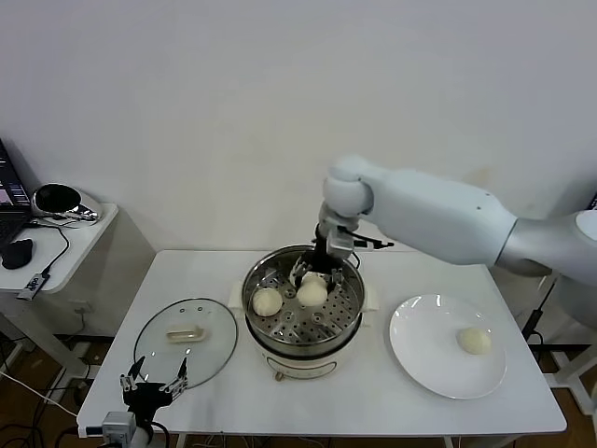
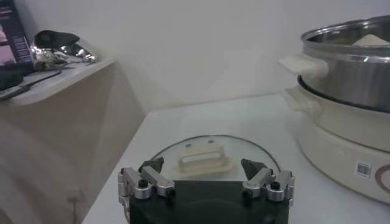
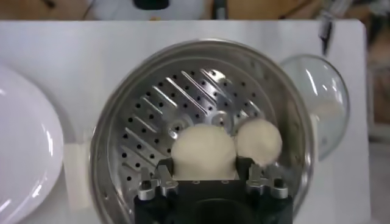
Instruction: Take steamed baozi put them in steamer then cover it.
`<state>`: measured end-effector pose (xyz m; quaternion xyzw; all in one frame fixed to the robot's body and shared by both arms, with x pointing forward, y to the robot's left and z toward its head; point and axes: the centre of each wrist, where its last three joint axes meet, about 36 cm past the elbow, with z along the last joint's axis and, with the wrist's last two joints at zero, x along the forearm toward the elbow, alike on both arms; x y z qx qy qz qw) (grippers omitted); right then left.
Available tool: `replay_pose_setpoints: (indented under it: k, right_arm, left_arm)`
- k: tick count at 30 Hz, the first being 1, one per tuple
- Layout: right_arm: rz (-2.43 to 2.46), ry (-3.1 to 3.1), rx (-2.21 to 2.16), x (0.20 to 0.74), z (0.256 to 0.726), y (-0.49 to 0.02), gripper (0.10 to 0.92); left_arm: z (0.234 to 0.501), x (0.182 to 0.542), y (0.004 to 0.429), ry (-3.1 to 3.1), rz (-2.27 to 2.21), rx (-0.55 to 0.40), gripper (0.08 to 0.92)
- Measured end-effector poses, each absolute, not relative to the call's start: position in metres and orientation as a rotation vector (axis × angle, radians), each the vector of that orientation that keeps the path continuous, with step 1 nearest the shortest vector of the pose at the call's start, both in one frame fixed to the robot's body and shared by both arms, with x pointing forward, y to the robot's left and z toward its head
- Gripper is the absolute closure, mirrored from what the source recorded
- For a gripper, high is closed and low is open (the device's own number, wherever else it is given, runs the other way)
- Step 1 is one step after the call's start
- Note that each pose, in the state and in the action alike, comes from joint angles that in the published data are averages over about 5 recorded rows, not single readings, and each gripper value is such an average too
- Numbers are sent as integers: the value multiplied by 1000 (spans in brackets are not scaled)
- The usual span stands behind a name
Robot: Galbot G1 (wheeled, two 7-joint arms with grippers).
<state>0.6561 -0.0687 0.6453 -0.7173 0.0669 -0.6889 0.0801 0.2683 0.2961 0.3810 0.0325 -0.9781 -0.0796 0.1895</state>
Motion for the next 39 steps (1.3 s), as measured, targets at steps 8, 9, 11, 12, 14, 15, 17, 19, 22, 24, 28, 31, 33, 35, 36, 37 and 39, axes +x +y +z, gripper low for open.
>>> replay_pose_setpoints:
  k: [8, 9, 11, 12, 14, 15, 17, 19, 22, 24, 28, 31, 33, 35, 36, 37, 39]
  right_arm:
    - [-2009, 59, -2109, 646, 625, -44, 394]
    - [-2001, 46, -2107, 645, 622, -41, 394]
    - [-1984, 19, -2105, 641, 616, -35, 394]
    - [-1977, 9, -2105, 640, 613, -33, 394]
    - [-1966, -7, -2103, 638, 609, -30, 394]
    - [-1960, -13, -2102, 637, 606, -29, 394]
    - [-1949, -20, -2101, 636, 602, -25, 394]
    - [-1937, -25, -2101, 635, 598, -22, 394]
    - [-1925, -30, -2102, 634, 592, -20, 381]
    - [-1923, -29, -2101, 633, 590, -19, 351]
    - [-1945, -21, -2092, 631, 591, -19, 247]
    - [-1985, -4, -2082, 628, 597, -19, 207]
    - [-2013, 18, -2076, 628, 604, -21, 202]
    - [-2043, 53, -2068, 628, 613, -25, 200]
    - [-2057, 76, -2066, 628, 618, -28, 200]
    - [-2071, 104, -2065, 629, 623, -32, 200]
    - [-2099, 179, -2067, 631, 635, -43, 200]
  left_arm:
    - [382, 270, 295, -2756, -213, 91, 177]
    - [383, 269, 295, -2757, -213, 91, 177]
    - [384, 269, 297, -2758, -213, 92, 177]
    - [384, 269, 297, -2758, -213, 94, 177]
    - [384, 268, 299, -2757, -215, 95, 177]
    - [384, 268, 299, -2757, -216, 96, 177]
    - [384, 268, 300, -2757, -217, 96, 177]
    - [385, 268, 300, -2757, -216, 95, 177]
    - [385, 268, 299, -2758, -215, 91, 177]
    - [386, 267, 299, -2758, -218, 90, 177]
    - [386, 267, 300, -2758, -220, 92, 177]
    - [386, 267, 299, -2758, -215, 90, 177]
    - [386, 267, 298, -2759, -214, 86, 177]
    - [386, 267, 297, -2759, -213, 80, 177]
    - [386, 267, 296, -2758, -213, 78, 177]
    - [386, 268, 296, -2758, -213, 75, 177]
    - [386, 268, 297, -2758, -213, 71, 177]
